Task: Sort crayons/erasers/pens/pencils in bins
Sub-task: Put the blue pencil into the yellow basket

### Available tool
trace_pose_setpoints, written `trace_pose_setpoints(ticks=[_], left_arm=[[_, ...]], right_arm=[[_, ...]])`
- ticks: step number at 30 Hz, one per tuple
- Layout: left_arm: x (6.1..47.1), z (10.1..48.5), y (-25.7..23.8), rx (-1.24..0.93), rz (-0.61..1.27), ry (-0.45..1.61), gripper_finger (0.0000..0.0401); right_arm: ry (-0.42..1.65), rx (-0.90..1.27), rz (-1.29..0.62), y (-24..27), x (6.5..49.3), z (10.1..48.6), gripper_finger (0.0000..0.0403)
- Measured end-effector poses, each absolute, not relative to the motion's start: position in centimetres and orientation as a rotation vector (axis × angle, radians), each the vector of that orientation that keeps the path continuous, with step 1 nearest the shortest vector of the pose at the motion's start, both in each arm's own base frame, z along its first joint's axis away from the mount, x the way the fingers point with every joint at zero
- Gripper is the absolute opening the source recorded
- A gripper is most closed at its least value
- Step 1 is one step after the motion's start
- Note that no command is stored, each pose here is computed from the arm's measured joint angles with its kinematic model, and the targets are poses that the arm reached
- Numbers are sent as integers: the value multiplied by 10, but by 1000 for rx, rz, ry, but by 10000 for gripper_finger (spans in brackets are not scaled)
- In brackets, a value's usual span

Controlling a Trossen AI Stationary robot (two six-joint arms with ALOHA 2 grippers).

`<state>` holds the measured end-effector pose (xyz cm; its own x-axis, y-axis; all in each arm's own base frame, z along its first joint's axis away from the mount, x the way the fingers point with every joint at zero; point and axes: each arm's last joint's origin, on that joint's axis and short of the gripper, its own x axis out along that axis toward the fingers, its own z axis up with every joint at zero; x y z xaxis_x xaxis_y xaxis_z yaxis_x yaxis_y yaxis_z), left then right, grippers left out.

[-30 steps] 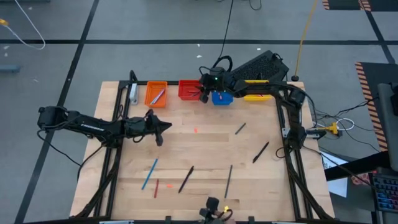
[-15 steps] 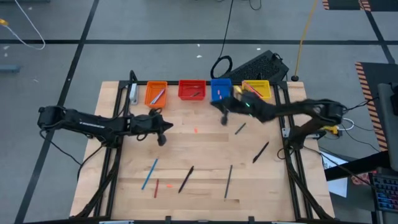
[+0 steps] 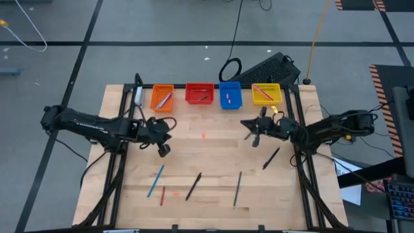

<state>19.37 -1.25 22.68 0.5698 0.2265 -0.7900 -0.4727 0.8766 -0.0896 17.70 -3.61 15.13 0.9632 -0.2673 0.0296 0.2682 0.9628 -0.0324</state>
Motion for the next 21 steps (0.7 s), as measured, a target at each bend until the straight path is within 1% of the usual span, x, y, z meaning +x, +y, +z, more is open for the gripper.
trace_pose_setpoints(ticks=[12,17,21], left_arm=[[202,214,-68,-553,521,1276,4],[204,212,-94,-722,520,1352,4],[199,207,-109,-822,584,1388,22]], right_arm=[[-20,-69,-271,-35,172,149,0],[-11,-72,-271,-35,172,148,0],[-9,-76,-271,-35,172,148,0]])
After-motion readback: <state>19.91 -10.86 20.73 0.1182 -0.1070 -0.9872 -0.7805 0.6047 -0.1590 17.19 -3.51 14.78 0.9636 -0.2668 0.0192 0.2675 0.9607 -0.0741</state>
